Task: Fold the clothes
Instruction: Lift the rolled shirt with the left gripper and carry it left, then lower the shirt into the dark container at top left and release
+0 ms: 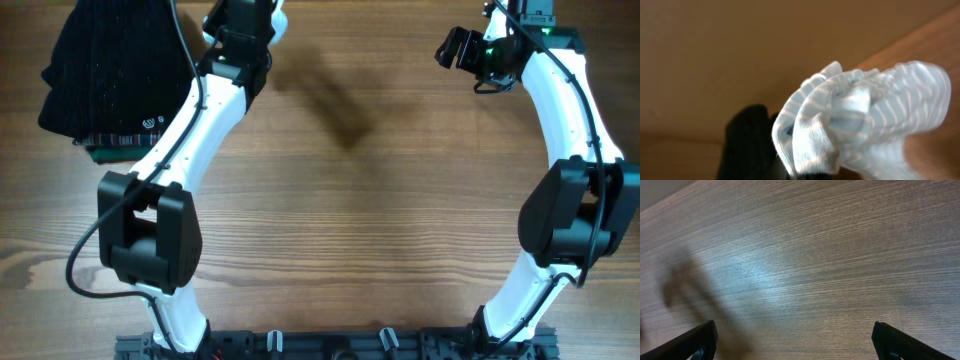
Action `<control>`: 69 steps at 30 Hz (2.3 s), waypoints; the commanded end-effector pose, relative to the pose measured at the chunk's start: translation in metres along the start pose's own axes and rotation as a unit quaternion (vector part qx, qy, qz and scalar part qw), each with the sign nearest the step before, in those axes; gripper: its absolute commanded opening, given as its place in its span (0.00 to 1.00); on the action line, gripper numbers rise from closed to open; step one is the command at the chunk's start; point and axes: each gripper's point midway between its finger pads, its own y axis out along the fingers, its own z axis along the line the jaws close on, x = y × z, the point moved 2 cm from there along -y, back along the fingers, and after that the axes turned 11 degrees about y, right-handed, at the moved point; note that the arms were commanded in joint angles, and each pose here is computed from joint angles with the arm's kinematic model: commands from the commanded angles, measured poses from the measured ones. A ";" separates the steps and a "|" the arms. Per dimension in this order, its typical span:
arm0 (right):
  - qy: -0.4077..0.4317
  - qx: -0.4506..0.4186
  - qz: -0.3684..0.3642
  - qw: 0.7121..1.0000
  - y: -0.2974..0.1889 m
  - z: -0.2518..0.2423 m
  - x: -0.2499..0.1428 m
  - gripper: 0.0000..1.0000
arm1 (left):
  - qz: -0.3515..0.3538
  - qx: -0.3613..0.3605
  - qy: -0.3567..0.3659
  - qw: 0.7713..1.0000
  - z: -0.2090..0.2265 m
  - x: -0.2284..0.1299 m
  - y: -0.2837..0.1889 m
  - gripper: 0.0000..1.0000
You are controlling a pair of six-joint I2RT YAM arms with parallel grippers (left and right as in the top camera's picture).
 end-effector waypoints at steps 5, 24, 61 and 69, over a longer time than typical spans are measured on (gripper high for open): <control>-0.013 0.009 0.002 1.000 -0.004 0.006 -0.001 1.00 | -0.006 0.098 0.029 0.995 0.068 -0.004 0.003 0.04; -0.010 0.031 0.017 0.999 -0.004 0.012 -0.007 0.99 | 0.022 0.159 -0.010 0.987 0.163 -0.094 0.039 0.04; 0.018 0.049 -0.014 0.999 -0.004 0.020 0.008 0.99 | 0.165 -0.060 -0.112 0.978 0.119 -0.181 -0.029 0.04; 0.018 0.058 -0.009 0.998 -0.005 0.023 0.006 1.00 | 0.187 -0.135 -0.108 0.967 0.088 -0.190 -0.038 0.34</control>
